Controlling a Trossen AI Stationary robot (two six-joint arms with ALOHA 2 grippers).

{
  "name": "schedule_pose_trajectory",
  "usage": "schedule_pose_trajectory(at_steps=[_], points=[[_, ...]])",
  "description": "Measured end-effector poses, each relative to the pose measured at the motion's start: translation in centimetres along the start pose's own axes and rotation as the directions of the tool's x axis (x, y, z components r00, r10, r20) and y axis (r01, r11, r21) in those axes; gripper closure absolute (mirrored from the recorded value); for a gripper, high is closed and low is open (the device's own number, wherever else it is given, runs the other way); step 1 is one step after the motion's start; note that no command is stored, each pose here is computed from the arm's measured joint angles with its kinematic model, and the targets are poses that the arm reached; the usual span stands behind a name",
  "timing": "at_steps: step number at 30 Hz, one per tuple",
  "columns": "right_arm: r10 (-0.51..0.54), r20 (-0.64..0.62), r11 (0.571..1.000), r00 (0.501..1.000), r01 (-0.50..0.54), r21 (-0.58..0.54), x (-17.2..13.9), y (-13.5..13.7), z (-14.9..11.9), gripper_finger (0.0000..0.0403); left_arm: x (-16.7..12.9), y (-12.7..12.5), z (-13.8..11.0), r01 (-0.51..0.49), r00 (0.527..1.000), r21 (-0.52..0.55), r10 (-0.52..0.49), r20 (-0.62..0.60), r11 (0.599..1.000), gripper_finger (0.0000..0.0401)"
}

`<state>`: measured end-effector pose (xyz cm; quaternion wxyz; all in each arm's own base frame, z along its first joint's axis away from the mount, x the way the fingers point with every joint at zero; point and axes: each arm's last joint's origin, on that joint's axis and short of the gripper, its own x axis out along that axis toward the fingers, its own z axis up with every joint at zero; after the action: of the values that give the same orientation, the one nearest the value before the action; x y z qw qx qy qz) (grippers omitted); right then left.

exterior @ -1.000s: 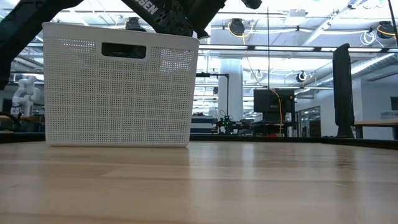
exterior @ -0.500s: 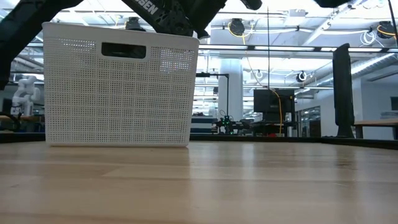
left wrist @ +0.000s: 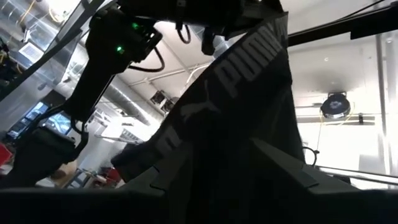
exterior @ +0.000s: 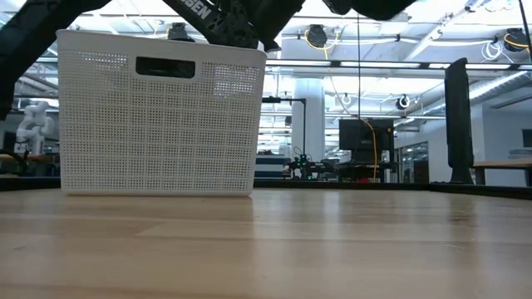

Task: Sort clothes
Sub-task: Put the black shorts into the white laundry organizer

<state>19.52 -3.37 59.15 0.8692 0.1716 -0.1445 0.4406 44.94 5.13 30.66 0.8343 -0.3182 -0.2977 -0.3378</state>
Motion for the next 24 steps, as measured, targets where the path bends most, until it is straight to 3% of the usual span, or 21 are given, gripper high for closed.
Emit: schedule_pose_trajectory(at_steps=[14, 17, 24], points=[[-0.005, 0.01, 0.999, 1.0, 0.005, -0.052, -0.2, 0.1, 0.2, 0.0399, 0.0, 0.7, -0.5, -0.071, 0.996, -0.024, 0.07, -0.049, 0.997, 0.0235], [0.0, 0.035, 0.997, 0.999, 0.003, -0.077, -0.2, 0.2, 0.4, 0.0399, -0.1, 1.3, -0.8, -0.133, 0.989, -0.056, 0.129, -0.074, 0.989, 0.0235], [0.0, 0.042, 0.998, 0.999, 0.003, -0.067, -0.1, 0.0, 0.3, 0.0399, -0.1, 1.3, -0.7, -0.143, 0.989, -0.041, 0.141, -0.047, 0.989, 0.0235]])
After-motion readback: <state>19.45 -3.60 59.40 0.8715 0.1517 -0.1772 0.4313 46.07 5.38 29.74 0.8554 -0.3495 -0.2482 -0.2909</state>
